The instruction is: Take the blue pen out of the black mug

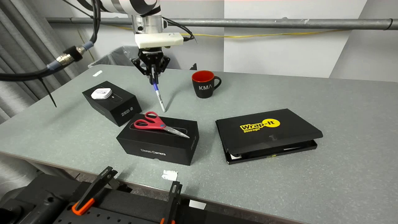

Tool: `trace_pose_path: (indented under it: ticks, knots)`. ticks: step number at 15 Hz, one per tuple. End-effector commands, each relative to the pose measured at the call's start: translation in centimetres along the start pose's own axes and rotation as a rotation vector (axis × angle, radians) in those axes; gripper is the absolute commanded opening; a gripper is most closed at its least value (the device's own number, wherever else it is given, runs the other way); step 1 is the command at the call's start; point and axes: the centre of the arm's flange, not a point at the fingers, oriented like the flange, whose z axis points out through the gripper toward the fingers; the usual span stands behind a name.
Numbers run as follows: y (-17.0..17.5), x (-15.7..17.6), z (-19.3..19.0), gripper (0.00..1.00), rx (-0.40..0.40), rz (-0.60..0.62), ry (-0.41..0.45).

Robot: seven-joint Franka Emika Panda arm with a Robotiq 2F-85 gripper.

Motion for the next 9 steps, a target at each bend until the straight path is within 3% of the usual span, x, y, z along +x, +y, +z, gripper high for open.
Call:
trace_pose_path:
  ticks: [1, 2, 3, 9]
  knots:
    - [1.4, 2.7, 1.7, 0.04, -0.07, 0.05, -0.041]
    - [1.6, 3.0, 1.9, 0.04, -0.09, 0.068, -0.046]
    - [1.7, 3.3, 2.1, 0.32, -0.096, 0.082, -0.052]
    - [2.2, 4.1, 1.5, 0.77, -0.143, 0.144, -0.047]
